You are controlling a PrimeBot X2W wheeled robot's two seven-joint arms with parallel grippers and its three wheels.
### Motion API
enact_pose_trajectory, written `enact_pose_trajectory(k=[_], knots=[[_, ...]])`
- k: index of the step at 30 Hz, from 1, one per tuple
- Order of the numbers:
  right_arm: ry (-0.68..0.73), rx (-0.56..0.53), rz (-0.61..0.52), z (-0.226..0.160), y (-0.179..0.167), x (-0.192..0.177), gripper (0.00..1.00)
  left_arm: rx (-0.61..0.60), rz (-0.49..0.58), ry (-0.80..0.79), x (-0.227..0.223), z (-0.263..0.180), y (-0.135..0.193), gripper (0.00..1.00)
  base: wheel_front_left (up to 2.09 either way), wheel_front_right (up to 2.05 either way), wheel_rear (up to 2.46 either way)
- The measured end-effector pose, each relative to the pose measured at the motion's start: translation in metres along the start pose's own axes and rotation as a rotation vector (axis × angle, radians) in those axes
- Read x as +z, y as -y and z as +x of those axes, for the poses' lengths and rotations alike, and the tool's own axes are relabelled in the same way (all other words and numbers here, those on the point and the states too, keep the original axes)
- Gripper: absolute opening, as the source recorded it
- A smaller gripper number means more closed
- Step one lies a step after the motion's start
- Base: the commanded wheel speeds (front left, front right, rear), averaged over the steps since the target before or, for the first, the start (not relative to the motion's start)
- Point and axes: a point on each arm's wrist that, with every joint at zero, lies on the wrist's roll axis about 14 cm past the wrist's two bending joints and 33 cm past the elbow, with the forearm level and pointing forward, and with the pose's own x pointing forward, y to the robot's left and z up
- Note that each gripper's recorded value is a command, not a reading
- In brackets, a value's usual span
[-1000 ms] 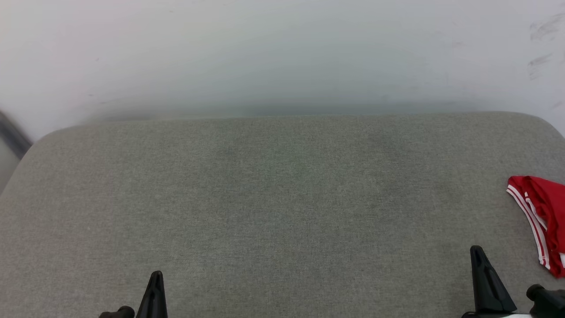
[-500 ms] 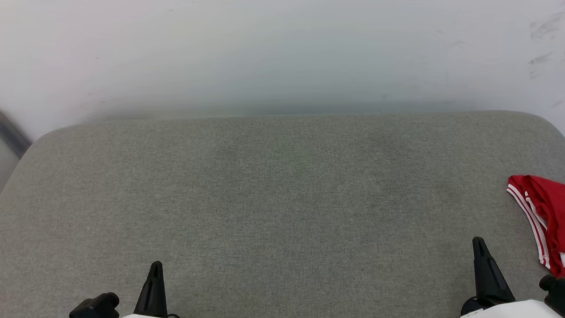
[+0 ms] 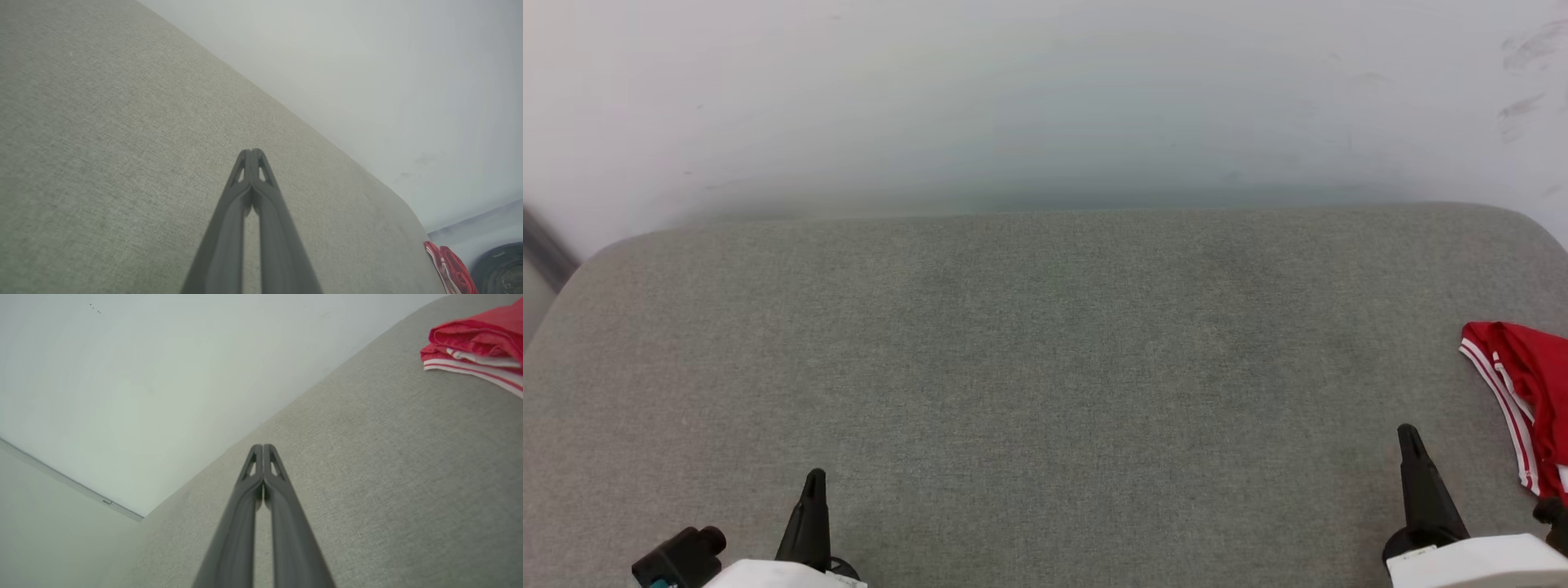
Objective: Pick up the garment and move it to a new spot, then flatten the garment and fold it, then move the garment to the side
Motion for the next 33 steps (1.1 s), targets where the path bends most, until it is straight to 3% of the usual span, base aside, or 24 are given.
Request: enact_pose_trajectory(k=[33], knots=[[-0.022,-0.022,0.399,0.016,0.001,0.002,0.00,-0.028,-0.420,-0.040,0.004,0.022,0.008,0.00,0.00,0.00,0.00]])
